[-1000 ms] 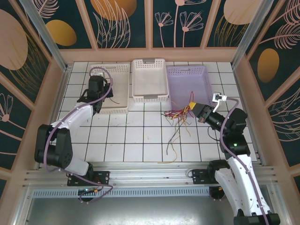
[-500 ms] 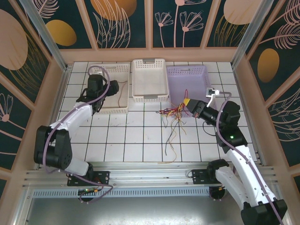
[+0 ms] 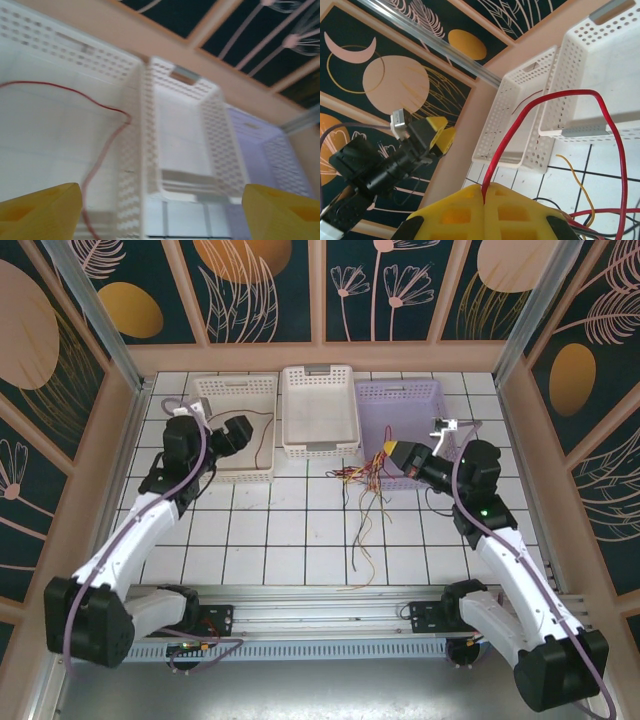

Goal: Untangle the cables

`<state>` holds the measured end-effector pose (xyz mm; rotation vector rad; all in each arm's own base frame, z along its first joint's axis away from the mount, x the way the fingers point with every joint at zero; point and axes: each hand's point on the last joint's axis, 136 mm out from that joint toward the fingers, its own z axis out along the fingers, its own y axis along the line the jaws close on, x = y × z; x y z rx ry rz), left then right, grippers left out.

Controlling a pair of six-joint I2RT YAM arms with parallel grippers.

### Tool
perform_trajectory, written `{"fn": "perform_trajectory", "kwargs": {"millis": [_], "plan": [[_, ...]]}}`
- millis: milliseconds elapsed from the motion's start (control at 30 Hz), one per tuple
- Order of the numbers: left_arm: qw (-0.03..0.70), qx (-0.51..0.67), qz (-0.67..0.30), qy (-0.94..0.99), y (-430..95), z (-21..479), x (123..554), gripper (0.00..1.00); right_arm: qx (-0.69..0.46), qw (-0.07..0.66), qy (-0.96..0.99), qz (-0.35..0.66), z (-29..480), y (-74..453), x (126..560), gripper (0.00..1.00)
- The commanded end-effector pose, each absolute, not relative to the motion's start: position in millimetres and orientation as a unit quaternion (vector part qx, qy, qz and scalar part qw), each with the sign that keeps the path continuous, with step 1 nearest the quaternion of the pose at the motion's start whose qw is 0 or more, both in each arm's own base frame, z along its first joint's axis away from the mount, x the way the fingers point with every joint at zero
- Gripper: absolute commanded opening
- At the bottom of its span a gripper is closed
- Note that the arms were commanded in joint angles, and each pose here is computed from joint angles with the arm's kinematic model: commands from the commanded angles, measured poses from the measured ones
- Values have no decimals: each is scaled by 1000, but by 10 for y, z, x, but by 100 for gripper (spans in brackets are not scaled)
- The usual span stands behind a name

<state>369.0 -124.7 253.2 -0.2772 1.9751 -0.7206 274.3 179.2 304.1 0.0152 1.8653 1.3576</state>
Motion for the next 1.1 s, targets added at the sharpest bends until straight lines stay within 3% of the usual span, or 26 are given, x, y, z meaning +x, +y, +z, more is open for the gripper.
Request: {"fn": "perform_trajectory", "kwargs": {"millis": [0, 200, 433, 1067], "plan": [[470, -53, -408, 781, -1814, 2783, 3369, 83, -41, 424, 704, 568, 3396, 1906, 2722, 0], [450, 73, -517, 724, -2447, 2839, 2699, 82, -53, 409, 703, 580, 3383, 1991, 2764, 0], [432, 188, -543, 695, -2751, 2669, 2217, 81, -65, 393, 701, 591, 3370, 2077, 2728, 0], [435, 243, -520, 694, -2841, 2401, 2142, 74, -114, 357, 692, 618, 3377, 2338, 2506, 0]]}}
